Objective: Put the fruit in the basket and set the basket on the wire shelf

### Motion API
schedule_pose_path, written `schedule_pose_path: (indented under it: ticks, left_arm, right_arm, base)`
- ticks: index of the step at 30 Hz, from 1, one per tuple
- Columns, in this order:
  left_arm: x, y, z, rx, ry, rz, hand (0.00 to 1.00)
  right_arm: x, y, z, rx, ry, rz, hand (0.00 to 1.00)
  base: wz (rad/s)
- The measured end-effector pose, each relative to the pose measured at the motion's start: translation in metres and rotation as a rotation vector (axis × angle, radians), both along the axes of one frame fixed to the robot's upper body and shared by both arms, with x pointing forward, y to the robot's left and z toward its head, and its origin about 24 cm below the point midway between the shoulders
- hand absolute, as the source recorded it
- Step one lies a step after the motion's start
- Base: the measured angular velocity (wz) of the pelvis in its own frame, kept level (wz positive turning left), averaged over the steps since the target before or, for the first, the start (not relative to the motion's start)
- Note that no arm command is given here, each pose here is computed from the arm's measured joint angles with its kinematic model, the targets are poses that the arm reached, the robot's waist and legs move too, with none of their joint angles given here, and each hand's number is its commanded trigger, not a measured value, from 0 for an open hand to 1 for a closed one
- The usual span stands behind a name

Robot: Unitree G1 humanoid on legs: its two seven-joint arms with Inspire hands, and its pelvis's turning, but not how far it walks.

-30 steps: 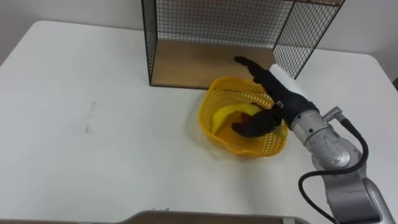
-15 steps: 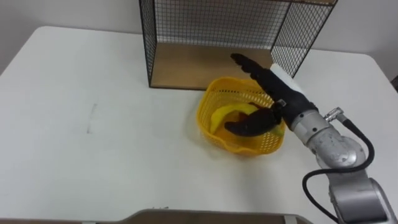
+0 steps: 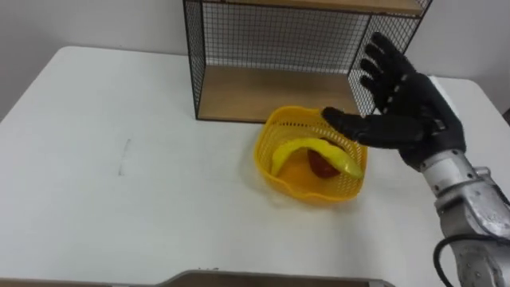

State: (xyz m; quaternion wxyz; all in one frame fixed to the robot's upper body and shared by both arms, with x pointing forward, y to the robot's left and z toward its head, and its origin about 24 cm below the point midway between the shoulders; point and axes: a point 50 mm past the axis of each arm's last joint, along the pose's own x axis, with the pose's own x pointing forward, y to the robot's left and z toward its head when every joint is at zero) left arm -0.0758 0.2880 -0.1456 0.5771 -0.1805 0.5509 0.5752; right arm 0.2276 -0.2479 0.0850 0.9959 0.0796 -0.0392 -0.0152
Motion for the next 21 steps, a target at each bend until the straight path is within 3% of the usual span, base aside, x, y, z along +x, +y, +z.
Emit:
schedule_pose_path:
  ticks: [3, 7, 10, 12, 16, 21]
  left_arm:
    - [0.004, 0.018, 0.011, 0.153, 0.009, 0.161, 0.0]
    - [0.039, 0.045, 0.033, 0.355, -0.055, 0.197, 0.0]
    - [0.085, 0.073, 0.077, 0.626, -0.183, 0.161, 0.0]
    - [0.105, 0.08, 0.104, 0.771, -0.251, 0.143, 0.0]
    - [0.14, 0.08, 0.161, 1.055, -0.369, 0.061, 0.0]
    - [0.166, 0.069, 0.199, 1.241, -0.482, -0.016, 0.0]
  right_arm:
    - [-0.009, -0.016, -0.004, 0.032, 0.026, -0.129, 0.0]
    - [-0.02, -0.026, -0.012, 0.015, 0.077, -0.242, 0.0]
    - [-0.033, -0.031, -0.024, -0.019, 0.143, -0.315, 0.0]
    - [-0.041, -0.033, -0.029, -0.011, 0.154, -0.357, 0.0]
    - [-0.052, -0.036, -0.036, -0.009, 0.181, -0.438, 0.0]
    - [-0.053, -0.034, -0.036, 0.004, 0.144, -0.473, 0.0]
  base:
    - [0.0]
    - [0.0]
    - [-0.05]
    - [-0.06]
    - [-0.01]
    - [0.02]
